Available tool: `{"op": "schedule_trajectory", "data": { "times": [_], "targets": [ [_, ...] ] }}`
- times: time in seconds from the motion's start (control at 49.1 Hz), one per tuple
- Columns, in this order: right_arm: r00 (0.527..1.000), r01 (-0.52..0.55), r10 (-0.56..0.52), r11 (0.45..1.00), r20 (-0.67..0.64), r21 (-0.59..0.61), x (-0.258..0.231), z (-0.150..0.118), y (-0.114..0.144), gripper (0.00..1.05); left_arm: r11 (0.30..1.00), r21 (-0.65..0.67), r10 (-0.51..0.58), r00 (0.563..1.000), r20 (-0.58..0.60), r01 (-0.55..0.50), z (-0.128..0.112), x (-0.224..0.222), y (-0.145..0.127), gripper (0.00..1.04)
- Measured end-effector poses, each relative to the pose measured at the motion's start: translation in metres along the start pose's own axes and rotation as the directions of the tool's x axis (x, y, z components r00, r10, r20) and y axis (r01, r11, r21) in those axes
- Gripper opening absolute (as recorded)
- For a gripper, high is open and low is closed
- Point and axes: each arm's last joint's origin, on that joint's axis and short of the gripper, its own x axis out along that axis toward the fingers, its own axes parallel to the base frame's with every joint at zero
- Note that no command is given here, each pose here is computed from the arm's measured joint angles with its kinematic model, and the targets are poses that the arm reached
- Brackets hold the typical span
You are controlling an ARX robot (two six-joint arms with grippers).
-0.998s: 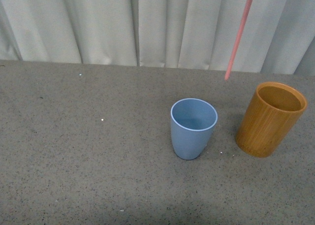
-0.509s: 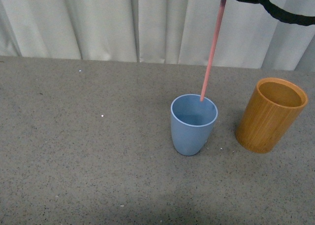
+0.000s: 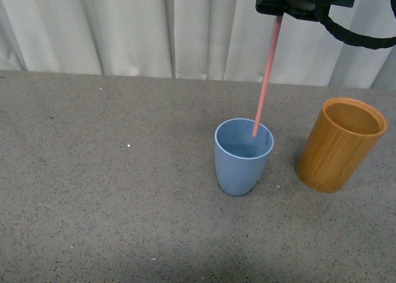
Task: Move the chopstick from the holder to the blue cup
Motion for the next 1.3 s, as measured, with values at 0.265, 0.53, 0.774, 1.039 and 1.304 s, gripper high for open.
{"op": "schedule_trajectory", "data": {
  "times": [0.265, 0.53, 0.774, 1.039, 1.304],
  "targets": [
    [1.000, 0.003, -0.003, 1.000, -0.007, -0.006, 0.0015, -0.0026, 0.0028, 0.01, 1.000, 0.000, 0.000, 1.000, 0.000, 0.000, 0.0000, 0.0000, 0.0000, 0.98],
    [1.000, 0.001, -0.001, 1.000, -0.012, -0.006, 0.0033, -0.0033, 0.0044, 0.01, 1.000, 0.000, 0.000, 1.000, 0.000, 0.000, 0.0000, 0.0000, 0.0000, 0.98],
    [1.000, 0.003, -0.003, 1.000, -0.015, 0.000, 0.0039, -0.0029, 0.0042, 0.01, 1.000, 0.000, 0.000, 1.000, 0.000, 0.000, 0.0000, 0.0000, 0.0000, 0.98],
    [1.000, 0.006, -0.006, 1.000, -0.018, 0.000, 0.0053, -0.0032, 0.0045, 0.01, 1.000, 0.000, 0.000, 1.000, 0.000, 0.000, 0.0000, 0.0000, 0.0000, 0.98],
    [1.000, 0.004, -0.004, 1.000, -0.014, 0.002, 0.0063, -0.0014, 0.0054, 0.01, 1.000, 0.000, 0.000, 1.000, 0.000, 0.000, 0.0000, 0.0000, 0.0000, 0.98]
  ]
}}
